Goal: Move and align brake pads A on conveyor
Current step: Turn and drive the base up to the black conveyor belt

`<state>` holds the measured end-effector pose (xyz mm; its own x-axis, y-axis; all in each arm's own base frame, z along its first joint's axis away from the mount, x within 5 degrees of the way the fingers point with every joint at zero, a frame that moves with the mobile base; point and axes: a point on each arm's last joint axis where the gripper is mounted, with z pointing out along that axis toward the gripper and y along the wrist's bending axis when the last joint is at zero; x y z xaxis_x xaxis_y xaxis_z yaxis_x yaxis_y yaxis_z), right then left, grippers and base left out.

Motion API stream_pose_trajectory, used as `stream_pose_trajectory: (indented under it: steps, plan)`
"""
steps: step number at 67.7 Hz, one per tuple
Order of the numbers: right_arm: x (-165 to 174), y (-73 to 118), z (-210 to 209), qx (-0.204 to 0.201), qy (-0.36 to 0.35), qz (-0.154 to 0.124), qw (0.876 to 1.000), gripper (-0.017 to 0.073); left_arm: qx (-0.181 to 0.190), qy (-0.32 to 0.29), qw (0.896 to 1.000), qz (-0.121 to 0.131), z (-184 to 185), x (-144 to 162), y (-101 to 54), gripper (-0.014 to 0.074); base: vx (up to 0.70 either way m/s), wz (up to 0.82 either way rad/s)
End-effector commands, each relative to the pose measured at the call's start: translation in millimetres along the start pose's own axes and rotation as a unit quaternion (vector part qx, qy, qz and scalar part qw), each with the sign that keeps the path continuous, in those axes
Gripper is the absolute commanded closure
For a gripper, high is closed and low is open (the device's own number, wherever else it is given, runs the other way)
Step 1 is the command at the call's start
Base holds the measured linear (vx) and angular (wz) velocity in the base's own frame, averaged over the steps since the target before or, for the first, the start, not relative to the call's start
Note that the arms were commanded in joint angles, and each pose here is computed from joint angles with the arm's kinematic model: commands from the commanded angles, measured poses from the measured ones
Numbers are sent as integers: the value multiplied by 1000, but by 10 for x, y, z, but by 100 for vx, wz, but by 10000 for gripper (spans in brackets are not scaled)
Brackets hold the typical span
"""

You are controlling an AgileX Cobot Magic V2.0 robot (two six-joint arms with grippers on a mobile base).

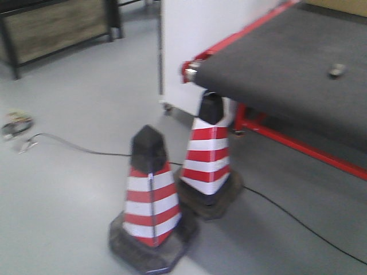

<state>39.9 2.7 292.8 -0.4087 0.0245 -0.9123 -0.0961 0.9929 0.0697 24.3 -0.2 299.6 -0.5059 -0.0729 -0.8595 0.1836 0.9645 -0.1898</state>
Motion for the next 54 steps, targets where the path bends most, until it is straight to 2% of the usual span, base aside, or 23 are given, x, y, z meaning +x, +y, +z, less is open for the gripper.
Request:
stream_pose_trajectory:
  steps: [1,37,54]
  plan:
    - [-161,10,-42,-1,-56,-8,998,564,18,-46,999,0,-35,-139,-42,600,23,-90]
    - [-161,10,-42,-1,-57,-8,998,564,18,-46,999,0,-35,-139,-42,600,19,-83]
    - [-161,10,-42,-1,-57,-8,998,564,18,-46,999,0,-35,-139,-42,600,9,-65]
